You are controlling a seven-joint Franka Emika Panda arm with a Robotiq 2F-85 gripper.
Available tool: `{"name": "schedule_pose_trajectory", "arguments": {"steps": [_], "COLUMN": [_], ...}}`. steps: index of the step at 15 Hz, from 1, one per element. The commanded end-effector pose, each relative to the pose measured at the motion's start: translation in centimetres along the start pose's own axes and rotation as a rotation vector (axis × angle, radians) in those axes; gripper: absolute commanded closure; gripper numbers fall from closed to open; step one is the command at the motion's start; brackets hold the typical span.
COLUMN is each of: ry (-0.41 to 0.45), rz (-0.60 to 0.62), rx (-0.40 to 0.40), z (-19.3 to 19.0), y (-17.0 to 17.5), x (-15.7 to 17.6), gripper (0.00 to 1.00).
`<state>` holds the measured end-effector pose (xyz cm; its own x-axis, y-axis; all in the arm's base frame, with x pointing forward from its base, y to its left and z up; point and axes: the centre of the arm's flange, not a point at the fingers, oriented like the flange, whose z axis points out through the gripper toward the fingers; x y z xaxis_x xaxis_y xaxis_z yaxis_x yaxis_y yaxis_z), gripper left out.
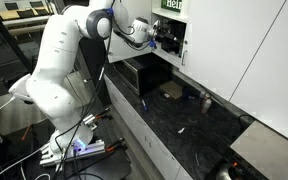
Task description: Open the top right cupboard door
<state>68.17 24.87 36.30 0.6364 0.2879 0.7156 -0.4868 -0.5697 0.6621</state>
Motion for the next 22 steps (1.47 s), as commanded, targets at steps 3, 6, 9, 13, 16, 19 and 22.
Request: {"name": "schedule_pose_trajectory", "arguments": {"steps": [3, 6, 9, 13, 16, 19, 22], "ry": [0.063, 0.060, 0.052, 0.064, 0.099, 0.110, 0.109], "rz": [0.019, 0.019, 0.023, 0.050, 0.080, 0.106, 0.123], "rx": [-0.137, -0.188, -0.217, -0.254, -0.271, -0.295, -0.316], "z": [-0.5, -0.2, 1.0, 3.0, 4.5, 6.2, 7.4], "y": [-1.0, -0.9, -1.0, -0.9, -0.7, -0.4, -0.1], "x": [0.7, 0.6, 0.3, 0.4, 0.7, 1.3, 1.5], "gripper": [0.00, 0.00, 0.00, 0.00, 0.00, 0.00, 0.00]}}
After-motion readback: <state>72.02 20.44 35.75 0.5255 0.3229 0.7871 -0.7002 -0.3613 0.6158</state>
